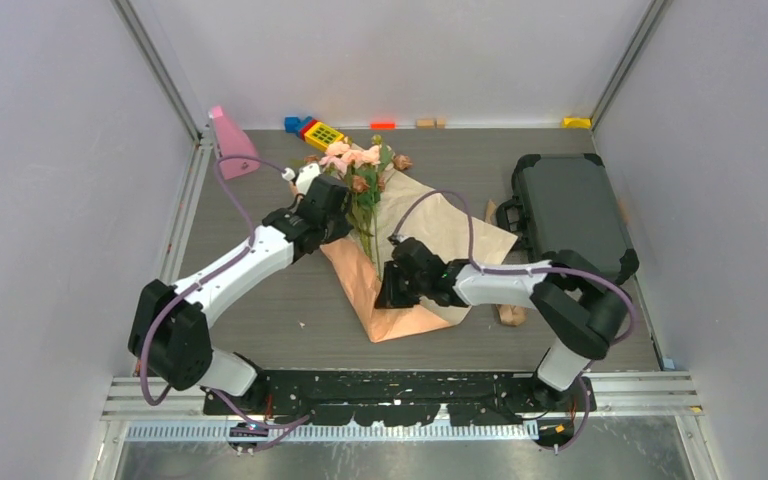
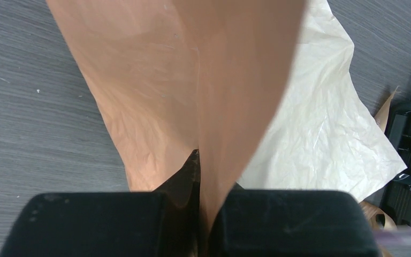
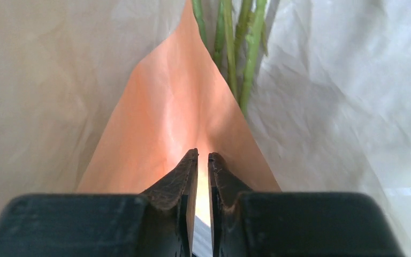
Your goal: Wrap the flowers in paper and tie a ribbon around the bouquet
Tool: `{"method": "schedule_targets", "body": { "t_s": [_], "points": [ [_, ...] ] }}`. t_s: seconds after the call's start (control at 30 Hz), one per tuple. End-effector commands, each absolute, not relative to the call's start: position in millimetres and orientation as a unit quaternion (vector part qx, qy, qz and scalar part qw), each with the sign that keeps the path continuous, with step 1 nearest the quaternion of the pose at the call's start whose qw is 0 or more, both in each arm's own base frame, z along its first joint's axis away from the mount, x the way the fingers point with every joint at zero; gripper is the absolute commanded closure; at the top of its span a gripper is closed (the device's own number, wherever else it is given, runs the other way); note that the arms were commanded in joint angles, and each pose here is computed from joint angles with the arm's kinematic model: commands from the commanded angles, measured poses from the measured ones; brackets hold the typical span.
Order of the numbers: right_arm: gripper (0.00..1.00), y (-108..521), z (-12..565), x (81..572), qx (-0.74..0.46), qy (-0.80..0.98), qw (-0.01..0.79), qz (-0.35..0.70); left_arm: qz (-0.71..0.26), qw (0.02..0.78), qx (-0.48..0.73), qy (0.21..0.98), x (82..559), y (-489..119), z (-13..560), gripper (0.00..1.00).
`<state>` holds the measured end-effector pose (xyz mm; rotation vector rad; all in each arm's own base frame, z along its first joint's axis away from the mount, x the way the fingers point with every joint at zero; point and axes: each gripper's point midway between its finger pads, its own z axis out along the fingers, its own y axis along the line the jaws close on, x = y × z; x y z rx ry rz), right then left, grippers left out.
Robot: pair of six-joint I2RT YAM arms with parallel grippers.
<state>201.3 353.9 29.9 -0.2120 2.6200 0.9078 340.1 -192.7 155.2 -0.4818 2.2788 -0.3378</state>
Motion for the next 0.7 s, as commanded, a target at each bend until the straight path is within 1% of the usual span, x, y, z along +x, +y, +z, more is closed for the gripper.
{"method": "schedule_targets", "body": {
  "t_s": [0.0, 0.17, 0.3, 0.43, 0.67],
  "points": [
    [0.81, 326, 62, 202, -0.066, 0.921, 0.224, 0.311, -0.141, 0.417, -0.184, 0.879, 358, -202, 175, 1.00],
    [0.80, 269, 51, 192, -0.033, 0.939, 0.238, 0.247, -0.144, 0.418, -0.164, 0.882, 360, -218, 173, 1.00],
    [0.79, 240, 28, 181, -0.004, 0.949, 0.224, 0.221, -0.146, 0.415, -0.147, 0.886, 364, -236, 170, 1.00],
    [0.80, 229, 10, 179, 0.007, 0.956, 0.213, 0.202, -0.149, 0.409, -0.128, 0.891, 367, -259, 163, 1.00],
    [0.80, 234, 1, 186, 0.027, 0.953, 0.208, 0.217, -0.142, 0.386, -0.072, 0.909, 363, -302, 133, 1.00]
  ]
}}
